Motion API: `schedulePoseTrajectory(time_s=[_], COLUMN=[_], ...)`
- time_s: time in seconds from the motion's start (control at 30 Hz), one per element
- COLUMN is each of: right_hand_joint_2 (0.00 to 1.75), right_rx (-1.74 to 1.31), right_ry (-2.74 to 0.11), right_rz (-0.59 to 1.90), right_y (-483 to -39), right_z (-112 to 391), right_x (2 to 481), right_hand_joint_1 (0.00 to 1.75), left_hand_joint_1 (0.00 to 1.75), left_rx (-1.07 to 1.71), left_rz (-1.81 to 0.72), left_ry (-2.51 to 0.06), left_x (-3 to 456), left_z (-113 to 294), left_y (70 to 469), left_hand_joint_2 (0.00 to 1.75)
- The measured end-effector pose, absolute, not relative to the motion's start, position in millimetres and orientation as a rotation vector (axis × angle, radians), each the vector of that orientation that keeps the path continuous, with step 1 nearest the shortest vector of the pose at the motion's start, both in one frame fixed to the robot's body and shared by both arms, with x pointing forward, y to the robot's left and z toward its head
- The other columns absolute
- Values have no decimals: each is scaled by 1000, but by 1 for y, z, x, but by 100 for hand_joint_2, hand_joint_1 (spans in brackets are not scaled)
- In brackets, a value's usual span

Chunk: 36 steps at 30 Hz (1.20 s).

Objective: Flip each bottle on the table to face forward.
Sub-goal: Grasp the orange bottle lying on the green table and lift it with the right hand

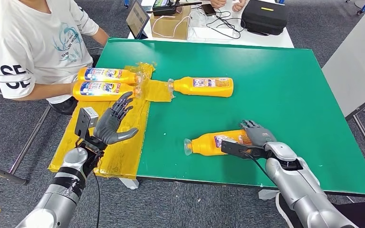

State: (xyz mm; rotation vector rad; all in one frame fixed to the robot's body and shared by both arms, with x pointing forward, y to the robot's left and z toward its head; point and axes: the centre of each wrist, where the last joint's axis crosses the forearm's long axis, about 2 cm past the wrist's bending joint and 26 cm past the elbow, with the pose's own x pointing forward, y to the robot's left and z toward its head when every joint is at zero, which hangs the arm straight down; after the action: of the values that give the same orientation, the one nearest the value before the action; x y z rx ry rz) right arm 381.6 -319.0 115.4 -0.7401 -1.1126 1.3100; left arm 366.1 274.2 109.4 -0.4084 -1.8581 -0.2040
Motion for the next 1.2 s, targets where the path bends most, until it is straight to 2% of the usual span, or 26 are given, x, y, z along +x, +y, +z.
schedulePoseTrajectory(time_s=[0.47,0.73,1.07,1.2], right_hand_joint_2=[175,175,175,175], right_rx=[-593,-523,-366,-308], right_ry=[-1177,-1250,-1510,-1564], right_rz=[1215,1143,732,628], right_y=[-321,-307,-232,-215], right_z=[111,104,88,93], right_x=[380,375,345,340], right_hand_joint_1=[175,175,175,175], left_hand_joint_1=[0,0,0,0], left_rx=[-226,-171,-25,-24], left_rz=[-172,-150,-76,-80], left_ry=[-1812,-1776,-1763,-1767], left_x=[370,372,374,376], left_z=[107,104,106,109], left_y=[274,271,254,249], left_hand_joint_2=[175,175,175,175])
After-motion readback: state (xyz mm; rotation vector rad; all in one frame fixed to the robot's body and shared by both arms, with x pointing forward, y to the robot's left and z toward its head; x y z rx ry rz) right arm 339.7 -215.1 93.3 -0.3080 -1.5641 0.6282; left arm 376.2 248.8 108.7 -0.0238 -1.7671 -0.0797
